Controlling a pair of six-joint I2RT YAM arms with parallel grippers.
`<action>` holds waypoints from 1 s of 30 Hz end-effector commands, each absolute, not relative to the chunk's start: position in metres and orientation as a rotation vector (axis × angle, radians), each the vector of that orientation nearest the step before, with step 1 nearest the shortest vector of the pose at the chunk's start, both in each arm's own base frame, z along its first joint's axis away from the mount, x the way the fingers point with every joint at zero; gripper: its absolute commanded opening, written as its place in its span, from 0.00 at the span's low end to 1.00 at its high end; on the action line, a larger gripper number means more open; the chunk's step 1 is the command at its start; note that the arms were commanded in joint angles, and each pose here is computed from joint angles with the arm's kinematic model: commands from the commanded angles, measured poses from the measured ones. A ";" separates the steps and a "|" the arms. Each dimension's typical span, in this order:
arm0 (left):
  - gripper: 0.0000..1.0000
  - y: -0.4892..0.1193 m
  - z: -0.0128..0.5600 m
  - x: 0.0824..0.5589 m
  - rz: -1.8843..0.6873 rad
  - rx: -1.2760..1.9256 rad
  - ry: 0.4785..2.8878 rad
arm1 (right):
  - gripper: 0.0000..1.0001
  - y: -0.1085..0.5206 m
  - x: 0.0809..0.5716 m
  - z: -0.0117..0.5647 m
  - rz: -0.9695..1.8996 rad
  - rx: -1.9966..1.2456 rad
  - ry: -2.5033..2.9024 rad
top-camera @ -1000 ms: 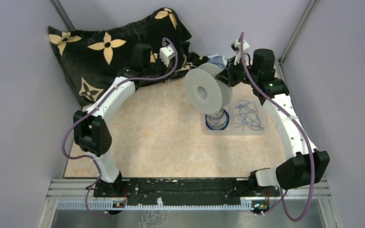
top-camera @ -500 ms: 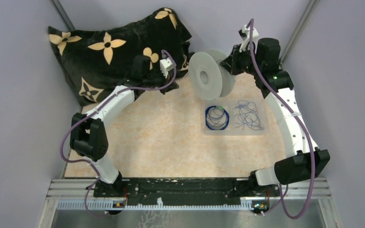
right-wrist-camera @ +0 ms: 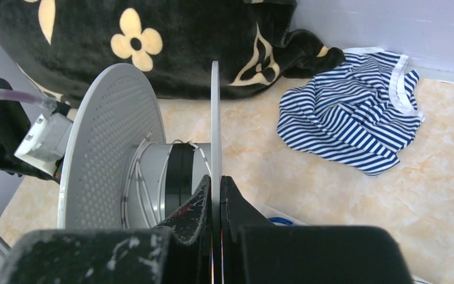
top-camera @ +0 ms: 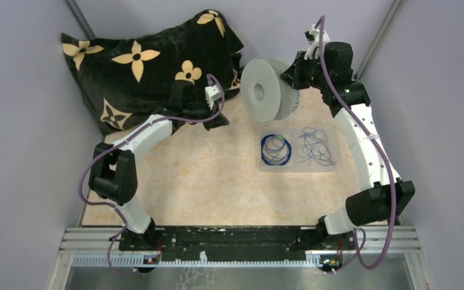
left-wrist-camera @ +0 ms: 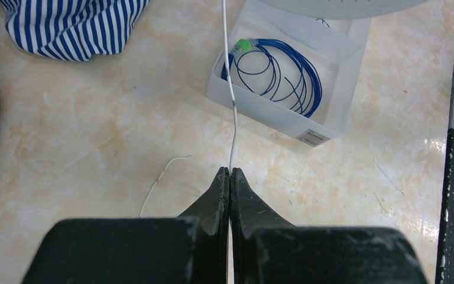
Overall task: Wrap the cables
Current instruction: Wrap the cable around the cable reel.
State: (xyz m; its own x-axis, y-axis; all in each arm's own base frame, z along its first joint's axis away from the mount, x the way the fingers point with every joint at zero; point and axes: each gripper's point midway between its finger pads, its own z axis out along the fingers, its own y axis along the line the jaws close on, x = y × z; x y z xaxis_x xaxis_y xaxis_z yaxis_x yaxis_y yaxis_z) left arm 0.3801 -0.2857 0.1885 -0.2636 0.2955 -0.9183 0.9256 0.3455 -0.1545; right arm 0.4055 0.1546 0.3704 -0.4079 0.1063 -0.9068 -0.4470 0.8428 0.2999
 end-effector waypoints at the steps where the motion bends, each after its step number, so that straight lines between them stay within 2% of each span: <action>1: 0.00 -0.289 0.192 0.367 -0.951 1.130 1.712 | 0.00 0.154 0.411 0.432 0.623 -0.225 1.728; 14: 0.05 -0.310 0.183 0.345 -1.017 1.226 1.678 | 0.00 0.147 0.419 0.434 0.572 -0.194 1.712; 19: 0.10 -0.317 0.178 0.337 -1.067 1.239 1.689 | 0.00 0.142 0.417 0.440 0.535 -0.200 1.686; 23: 0.21 -0.318 0.176 0.335 -1.091 1.237 1.696 | 0.00 0.139 0.415 0.439 0.512 -0.206 1.683; 30: 0.47 -0.316 0.172 0.328 -1.099 1.257 1.690 | 0.00 0.137 0.407 0.442 0.495 -0.236 1.677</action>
State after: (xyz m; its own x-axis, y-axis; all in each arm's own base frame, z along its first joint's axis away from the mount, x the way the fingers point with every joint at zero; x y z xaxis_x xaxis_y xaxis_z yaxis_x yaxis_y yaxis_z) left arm 0.3381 -0.3151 0.1748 -0.2469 0.3260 -0.9126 0.9620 0.1957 -0.1903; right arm 0.4185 0.1391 0.3742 -0.3671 0.0997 -0.9248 -0.3769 0.8930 0.2459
